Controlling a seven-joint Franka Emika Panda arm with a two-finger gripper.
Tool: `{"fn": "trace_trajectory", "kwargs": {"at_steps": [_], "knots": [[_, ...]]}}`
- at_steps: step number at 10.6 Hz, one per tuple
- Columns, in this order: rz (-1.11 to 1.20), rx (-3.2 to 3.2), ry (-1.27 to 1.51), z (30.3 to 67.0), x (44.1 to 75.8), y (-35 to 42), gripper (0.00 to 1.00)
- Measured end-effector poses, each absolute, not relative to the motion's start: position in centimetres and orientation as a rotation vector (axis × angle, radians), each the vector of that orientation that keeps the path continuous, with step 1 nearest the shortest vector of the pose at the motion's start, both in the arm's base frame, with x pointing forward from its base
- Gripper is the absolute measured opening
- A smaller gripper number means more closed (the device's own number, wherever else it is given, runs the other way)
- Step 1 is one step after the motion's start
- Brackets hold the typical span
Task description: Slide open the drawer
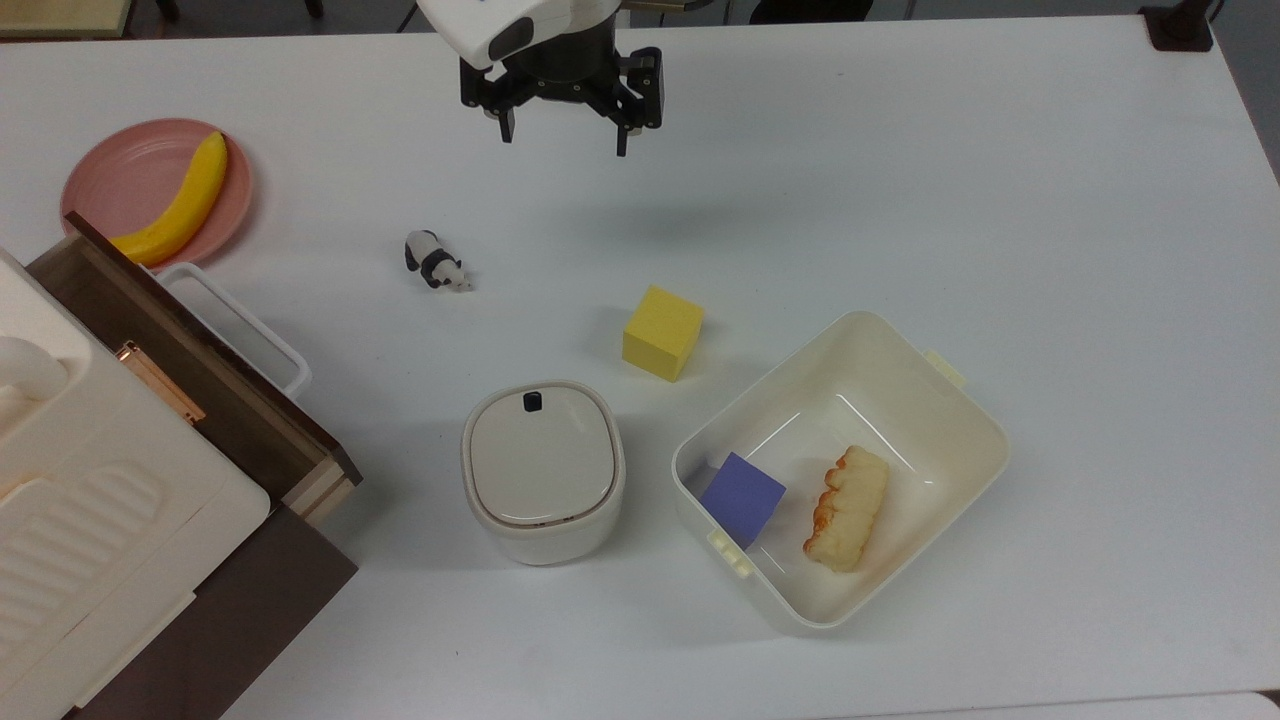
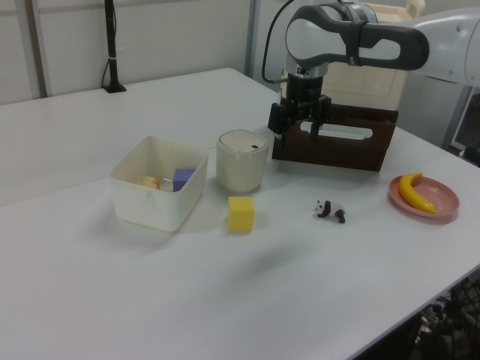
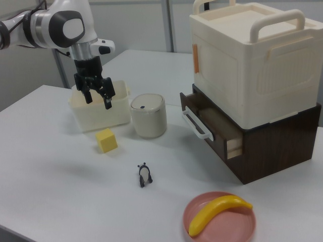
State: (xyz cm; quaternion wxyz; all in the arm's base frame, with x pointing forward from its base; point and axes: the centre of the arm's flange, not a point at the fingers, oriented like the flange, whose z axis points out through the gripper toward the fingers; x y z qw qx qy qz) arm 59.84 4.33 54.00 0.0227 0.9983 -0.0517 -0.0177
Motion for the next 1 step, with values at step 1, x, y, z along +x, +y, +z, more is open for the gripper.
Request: {"fn": "trace_trajectory", "kwargs": {"at_steps": [1], "knots": [[-0.055,3.091,-0.17,53.99,59.84,4.33,1.0]]}}
